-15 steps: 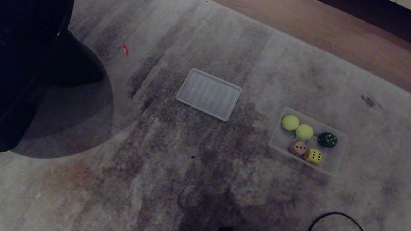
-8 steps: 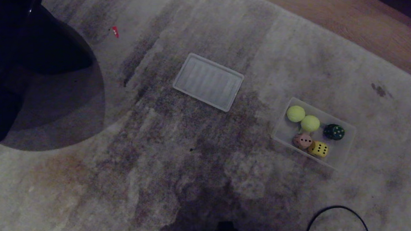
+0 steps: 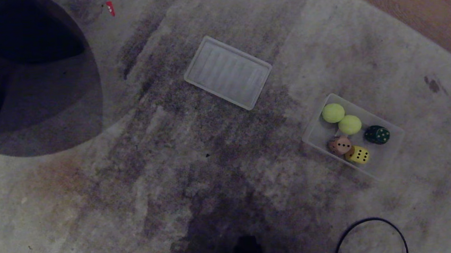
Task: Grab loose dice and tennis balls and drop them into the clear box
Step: Put the toys in the box
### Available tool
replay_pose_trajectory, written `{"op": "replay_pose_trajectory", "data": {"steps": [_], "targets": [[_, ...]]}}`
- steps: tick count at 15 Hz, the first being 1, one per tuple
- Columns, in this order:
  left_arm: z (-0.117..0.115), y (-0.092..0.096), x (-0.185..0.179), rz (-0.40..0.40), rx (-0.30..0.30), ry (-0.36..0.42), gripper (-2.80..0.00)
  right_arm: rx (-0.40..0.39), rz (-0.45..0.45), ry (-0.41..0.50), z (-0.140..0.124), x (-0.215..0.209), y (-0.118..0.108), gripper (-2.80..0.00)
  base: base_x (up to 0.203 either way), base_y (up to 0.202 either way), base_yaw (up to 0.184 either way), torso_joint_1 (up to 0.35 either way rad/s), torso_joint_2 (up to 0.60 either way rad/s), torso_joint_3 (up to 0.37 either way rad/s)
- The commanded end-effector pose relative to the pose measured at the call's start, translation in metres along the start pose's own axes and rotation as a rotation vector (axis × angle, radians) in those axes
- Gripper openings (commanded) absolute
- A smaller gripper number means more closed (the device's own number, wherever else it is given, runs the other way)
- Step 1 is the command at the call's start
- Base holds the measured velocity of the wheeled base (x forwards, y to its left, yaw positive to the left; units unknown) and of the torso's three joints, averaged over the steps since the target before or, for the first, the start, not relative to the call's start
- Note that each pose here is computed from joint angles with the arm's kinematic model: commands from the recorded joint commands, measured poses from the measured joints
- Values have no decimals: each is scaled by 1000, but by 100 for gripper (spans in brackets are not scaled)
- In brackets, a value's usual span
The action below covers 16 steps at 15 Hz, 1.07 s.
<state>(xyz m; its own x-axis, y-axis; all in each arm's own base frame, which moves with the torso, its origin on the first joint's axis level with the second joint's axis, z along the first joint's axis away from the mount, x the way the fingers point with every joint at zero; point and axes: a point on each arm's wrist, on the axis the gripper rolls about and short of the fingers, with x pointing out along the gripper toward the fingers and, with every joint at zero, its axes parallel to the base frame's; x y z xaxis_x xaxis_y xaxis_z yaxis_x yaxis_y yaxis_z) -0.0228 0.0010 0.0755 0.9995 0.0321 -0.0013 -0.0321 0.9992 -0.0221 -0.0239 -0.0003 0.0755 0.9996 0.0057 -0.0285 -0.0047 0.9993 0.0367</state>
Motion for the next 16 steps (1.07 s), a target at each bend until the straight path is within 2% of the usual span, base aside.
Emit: {"op": "replay_pose_trajectory", "data": {"steps": [1,15,16], "targets": [[-1,0,0,3,-5,2,-280,0,0,0,0,0,0,-280,0,0,0,7,-2,-127],[-1,0,0,6,-13,2,-280,6,-7,-2,1,0,0,-280,0,0,0,0,0,-7],[-1,0,0,6,-12,2,-280,14,-11,-15,7,-2,0,-280,0,0,0,0,0,0]]}}
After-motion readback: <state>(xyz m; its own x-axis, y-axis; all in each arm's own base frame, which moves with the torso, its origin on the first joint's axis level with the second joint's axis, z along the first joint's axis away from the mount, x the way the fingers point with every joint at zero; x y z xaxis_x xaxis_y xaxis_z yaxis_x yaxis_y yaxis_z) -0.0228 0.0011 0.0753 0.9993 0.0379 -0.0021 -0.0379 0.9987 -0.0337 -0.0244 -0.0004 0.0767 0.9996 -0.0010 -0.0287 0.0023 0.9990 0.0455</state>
